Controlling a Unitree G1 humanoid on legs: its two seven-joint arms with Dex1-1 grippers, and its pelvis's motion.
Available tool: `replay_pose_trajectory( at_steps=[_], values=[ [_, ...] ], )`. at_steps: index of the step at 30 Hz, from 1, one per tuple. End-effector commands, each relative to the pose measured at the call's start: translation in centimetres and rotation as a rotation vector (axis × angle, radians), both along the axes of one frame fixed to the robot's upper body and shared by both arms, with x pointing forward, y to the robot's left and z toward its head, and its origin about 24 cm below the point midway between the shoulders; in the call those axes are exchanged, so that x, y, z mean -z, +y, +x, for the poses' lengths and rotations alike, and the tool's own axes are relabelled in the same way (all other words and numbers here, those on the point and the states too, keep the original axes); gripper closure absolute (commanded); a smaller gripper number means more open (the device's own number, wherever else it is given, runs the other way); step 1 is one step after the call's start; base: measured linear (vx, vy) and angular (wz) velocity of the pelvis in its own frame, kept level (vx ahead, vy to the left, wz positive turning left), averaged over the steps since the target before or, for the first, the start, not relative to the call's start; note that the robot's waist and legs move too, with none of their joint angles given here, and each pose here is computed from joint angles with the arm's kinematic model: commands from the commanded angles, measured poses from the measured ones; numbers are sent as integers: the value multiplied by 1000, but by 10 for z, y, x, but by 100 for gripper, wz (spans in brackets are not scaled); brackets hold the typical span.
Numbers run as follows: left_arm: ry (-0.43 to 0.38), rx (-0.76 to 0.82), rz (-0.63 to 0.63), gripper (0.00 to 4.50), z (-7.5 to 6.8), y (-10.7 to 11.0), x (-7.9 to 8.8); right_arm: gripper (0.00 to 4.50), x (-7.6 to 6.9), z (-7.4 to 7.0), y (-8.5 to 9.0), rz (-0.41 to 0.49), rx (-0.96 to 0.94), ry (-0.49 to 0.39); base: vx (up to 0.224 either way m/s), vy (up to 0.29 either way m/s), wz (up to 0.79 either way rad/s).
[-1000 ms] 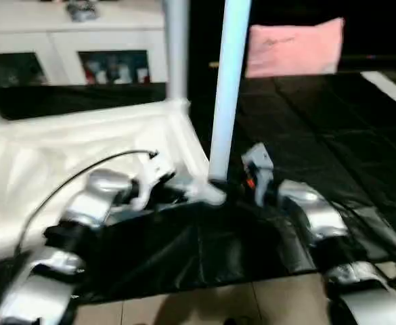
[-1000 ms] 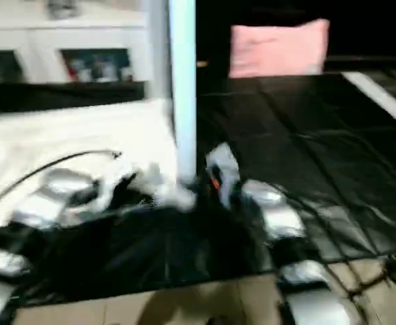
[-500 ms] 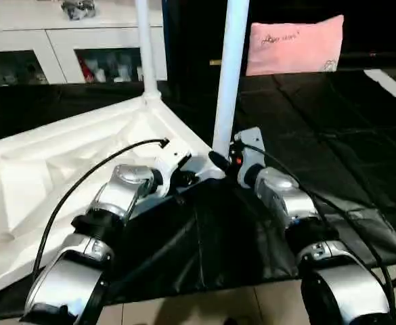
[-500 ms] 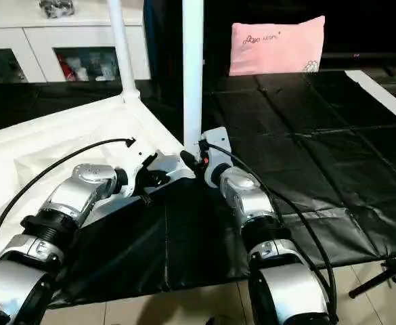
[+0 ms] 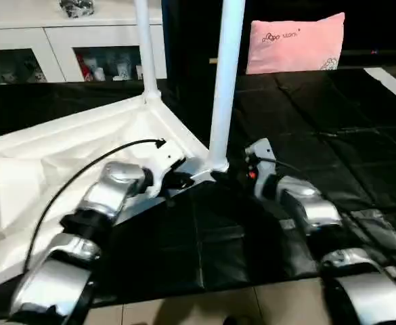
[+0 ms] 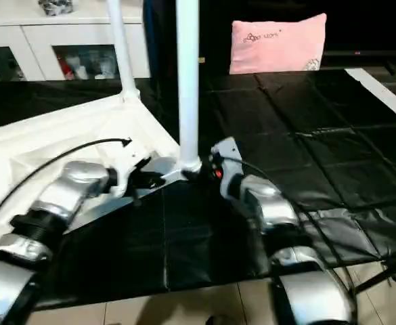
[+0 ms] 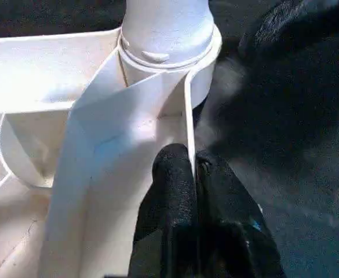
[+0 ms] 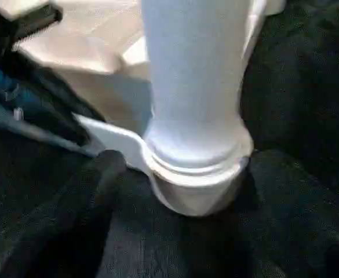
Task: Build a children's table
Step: Rotate leg to tighten
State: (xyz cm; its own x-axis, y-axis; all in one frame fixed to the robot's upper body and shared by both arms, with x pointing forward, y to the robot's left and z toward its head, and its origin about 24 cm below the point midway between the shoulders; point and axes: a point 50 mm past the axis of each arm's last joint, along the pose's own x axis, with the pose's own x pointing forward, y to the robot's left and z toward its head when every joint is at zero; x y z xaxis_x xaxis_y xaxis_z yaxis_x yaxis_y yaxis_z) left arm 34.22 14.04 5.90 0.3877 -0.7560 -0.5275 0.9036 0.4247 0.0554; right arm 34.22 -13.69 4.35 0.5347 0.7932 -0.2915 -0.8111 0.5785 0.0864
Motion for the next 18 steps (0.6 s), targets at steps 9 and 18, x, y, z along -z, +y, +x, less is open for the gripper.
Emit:
replay_pose_trajectory(
  at_steps=[9,18],
  values=[
    [40,381,65,450,-24,9,1,50,-19,-19,-10,-29,-396,-29,0,0,0],
    [101,541,77,450,-37,10,-1,67,-14,-29,2,-30,-569,42,0,0,0]
  ],
)
